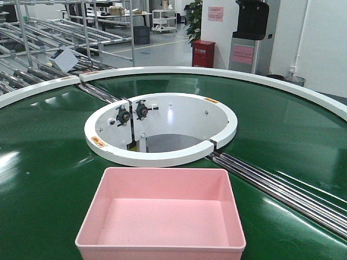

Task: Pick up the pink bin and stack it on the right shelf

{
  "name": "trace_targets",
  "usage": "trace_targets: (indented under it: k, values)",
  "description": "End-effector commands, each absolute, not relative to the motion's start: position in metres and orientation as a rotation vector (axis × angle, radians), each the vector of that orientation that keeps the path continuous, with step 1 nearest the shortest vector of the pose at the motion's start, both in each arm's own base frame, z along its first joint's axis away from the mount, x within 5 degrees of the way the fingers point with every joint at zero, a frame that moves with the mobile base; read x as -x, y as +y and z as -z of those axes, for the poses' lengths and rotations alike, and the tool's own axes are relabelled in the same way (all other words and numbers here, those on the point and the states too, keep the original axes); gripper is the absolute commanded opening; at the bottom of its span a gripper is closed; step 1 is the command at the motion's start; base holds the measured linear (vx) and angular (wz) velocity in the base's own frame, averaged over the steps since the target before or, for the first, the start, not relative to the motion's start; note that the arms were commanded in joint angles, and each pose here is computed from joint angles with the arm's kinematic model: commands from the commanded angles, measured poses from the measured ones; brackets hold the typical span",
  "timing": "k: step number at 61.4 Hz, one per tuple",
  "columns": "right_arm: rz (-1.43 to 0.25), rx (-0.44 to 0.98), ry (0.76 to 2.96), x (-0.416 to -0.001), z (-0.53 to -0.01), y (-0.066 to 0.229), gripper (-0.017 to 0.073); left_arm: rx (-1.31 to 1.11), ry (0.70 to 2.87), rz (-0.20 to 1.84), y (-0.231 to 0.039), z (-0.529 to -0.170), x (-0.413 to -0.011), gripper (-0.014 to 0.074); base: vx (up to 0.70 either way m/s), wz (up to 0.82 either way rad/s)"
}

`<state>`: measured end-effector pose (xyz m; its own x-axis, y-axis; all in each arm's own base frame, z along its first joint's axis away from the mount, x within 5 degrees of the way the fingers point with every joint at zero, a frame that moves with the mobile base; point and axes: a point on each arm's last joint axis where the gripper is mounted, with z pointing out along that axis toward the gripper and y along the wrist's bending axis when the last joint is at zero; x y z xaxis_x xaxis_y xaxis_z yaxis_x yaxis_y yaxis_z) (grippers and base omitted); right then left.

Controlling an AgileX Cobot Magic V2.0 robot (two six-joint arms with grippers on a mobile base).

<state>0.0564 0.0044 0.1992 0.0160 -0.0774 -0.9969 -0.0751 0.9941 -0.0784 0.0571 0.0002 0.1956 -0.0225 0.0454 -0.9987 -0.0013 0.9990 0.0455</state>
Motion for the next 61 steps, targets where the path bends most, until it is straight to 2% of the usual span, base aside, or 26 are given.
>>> trace_targets:
  k: [1, 28, 34, 43, 48, 56, 61]
  values:
    - [0.017, 0.116, 1.468, -0.055, -0.205, 0.004, -0.0009, -0.028, 1.508, -0.033, 0.0, -0.199, -0.056, 0.0003, 0.0, 0.0]
    - [0.017, 0.116, 1.466, -0.055, -0.206, 0.004, -0.0009, -0.028, 1.506, -0.033, 0.0, -0.2, -0.056, 0.0003, 0.0, 0.0]
    - [0.004, 0.091, 1.383, -0.054, -0.215, 0.003, -0.0009, -0.016, 1.428, -0.022, 0.0, -0.211, -0.055, 0.0003, 0.0, 0.0]
    - [0.004, 0.082, 1.245, -0.043, -0.262, 0.002, -0.0009, 0.008, 1.212, 0.005, 0.0, -0.275, -0.038, 0.0003, 0.0, 0.0]
    - [0.023, 0.097, 1.214, -0.036, -0.293, 0.002, -0.0009, 0.006, 1.16, 0.005, 0.0, -0.312, -0.027, 0.0003, 0.0, -0.01]
    - [0.017, 0.11, 1.289, -0.036, -0.333, 0.003, -0.0009, 0.0, 1.232, 0.005, 0.0, -0.359, -0.019, 0.0003, 0.0, 0.0]
    - [0.012, 0.127, 1.416, -0.045, -0.349, 0.004, -0.0009, -0.006, 1.342, 0.003, -0.001, -0.379, -0.023, 0.0003, 0.0, 0.0]
